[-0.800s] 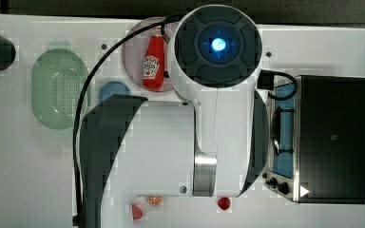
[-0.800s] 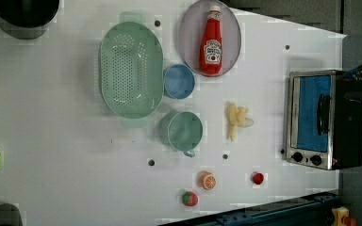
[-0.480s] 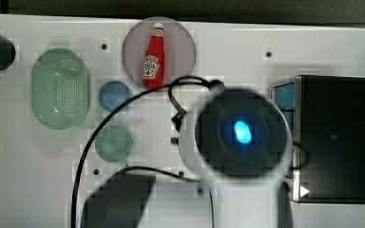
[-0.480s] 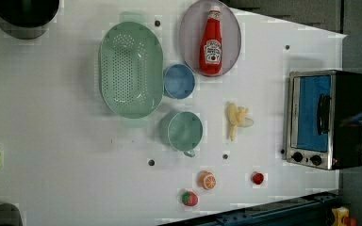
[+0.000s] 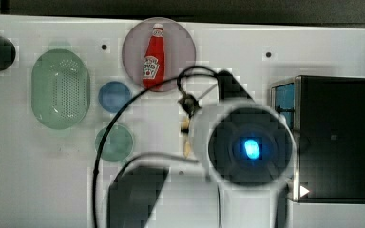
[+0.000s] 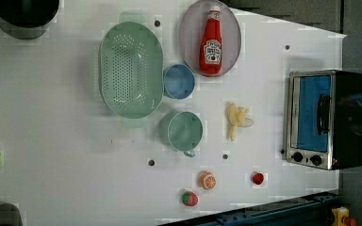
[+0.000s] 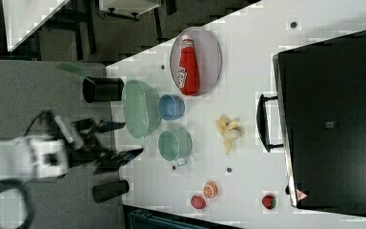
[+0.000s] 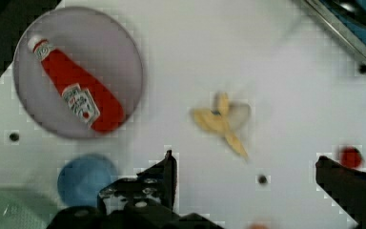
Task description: Pick Banana and place it in mug.
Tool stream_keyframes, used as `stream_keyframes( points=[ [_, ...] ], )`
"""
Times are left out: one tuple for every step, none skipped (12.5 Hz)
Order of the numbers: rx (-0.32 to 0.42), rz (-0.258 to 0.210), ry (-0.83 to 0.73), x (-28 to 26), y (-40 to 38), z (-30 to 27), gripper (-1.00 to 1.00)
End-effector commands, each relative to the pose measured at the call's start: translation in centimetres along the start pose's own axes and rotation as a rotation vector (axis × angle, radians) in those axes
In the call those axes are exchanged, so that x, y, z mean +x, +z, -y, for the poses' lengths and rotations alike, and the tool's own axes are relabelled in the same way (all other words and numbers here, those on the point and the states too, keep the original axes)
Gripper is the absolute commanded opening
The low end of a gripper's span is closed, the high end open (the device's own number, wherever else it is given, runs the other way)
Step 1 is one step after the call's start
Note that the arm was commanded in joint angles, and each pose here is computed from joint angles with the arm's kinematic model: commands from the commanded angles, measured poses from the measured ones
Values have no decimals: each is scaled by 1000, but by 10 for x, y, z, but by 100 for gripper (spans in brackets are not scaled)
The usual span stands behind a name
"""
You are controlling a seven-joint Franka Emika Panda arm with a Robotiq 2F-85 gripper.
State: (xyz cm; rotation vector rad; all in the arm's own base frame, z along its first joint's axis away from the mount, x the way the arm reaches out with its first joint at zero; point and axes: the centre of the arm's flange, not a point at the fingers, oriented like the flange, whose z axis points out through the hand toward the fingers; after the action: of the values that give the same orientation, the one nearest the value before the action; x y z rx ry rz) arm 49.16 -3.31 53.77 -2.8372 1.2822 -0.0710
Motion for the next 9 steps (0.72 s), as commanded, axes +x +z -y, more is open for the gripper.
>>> stream_keyframes(
  points=[
    [-128,144,-173,-9,149,-2,100],
    [-119,139,-234,-10,177,-2,100],
    [-111,136,-301,-12,203,-4,100],
    [-106,136,-378,-13,229,-6,100],
    [-106,137,-467,-14,252,-8,100],
    [-101,139,-554,-14,272,-8,100],
    [-97,144,-643,-13,290,-8,100],
    [-90,141,-717,-13,307,-7,100],
    [-83,132,-758,-12,323,-7,100]
  ],
)
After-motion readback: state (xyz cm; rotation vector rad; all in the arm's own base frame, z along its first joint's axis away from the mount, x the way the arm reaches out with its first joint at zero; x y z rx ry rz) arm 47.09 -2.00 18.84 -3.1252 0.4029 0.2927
